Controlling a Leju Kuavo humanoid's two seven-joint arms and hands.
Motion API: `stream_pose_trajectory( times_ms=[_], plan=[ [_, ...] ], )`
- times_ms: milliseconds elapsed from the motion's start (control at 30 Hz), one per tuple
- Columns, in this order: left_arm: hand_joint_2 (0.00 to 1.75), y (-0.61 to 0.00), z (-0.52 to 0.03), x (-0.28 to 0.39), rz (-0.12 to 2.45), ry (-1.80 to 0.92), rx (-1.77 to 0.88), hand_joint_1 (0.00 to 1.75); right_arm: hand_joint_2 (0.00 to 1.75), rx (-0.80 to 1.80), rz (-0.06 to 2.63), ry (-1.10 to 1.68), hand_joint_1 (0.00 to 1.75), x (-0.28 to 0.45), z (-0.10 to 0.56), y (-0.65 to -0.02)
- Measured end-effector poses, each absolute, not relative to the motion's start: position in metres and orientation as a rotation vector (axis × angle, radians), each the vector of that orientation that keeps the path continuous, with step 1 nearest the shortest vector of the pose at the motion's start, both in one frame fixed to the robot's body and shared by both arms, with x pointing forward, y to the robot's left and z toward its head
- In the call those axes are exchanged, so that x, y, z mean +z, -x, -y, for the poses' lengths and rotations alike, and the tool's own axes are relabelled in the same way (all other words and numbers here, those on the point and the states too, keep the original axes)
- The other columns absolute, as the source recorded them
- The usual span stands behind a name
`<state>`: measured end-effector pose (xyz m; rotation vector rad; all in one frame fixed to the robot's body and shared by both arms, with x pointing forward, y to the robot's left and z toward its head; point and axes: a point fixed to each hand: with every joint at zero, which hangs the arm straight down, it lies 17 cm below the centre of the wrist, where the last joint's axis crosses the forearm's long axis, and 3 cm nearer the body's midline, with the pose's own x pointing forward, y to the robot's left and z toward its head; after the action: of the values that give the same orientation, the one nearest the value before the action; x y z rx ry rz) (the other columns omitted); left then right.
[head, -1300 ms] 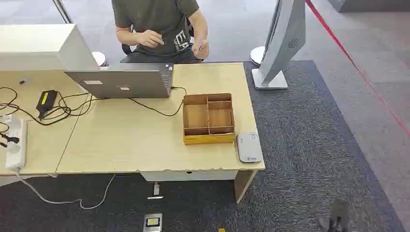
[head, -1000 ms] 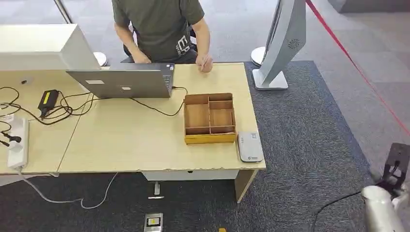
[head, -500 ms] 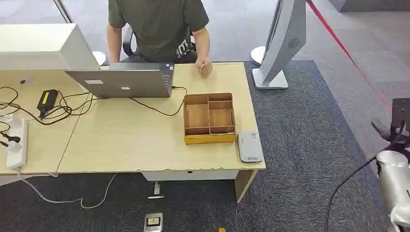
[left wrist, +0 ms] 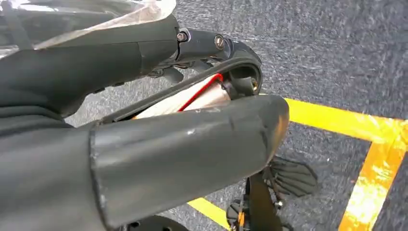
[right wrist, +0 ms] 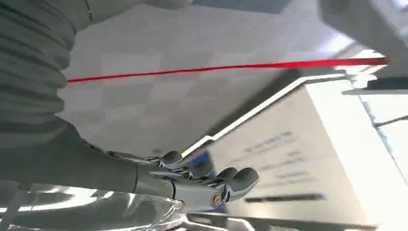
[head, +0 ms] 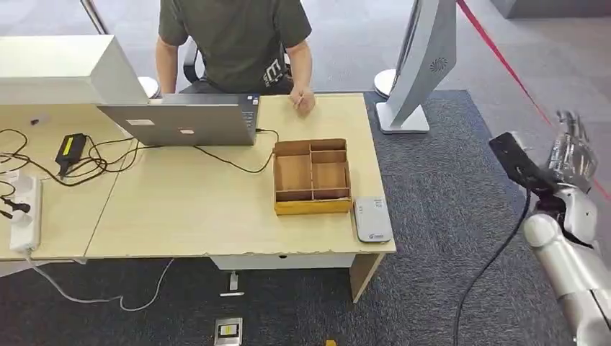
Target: Pass the card to the sensor for recognition and then transmit it.
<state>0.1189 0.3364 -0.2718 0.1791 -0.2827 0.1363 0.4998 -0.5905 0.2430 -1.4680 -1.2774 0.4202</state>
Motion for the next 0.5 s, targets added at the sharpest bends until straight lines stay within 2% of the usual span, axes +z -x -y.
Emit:
stream_pose_trajectory(
  times_ms=[333, 500],
  plan=[
    [0.00, -0.117, -0.334, -0.272, 0.283, -0.171, 0.118, 0.00, 1.75, 0.531, 1.425, 1.453, 0.00, 0.267, 0.541, -0.512],
    [0.00, -0.123, -0.334, -0.271, 0.288, -0.169, 0.136, 0.00, 1.75, 0.706, 1.262, 1.480, 0.00, 0.289, 0.452, -0.525]
  ],
)
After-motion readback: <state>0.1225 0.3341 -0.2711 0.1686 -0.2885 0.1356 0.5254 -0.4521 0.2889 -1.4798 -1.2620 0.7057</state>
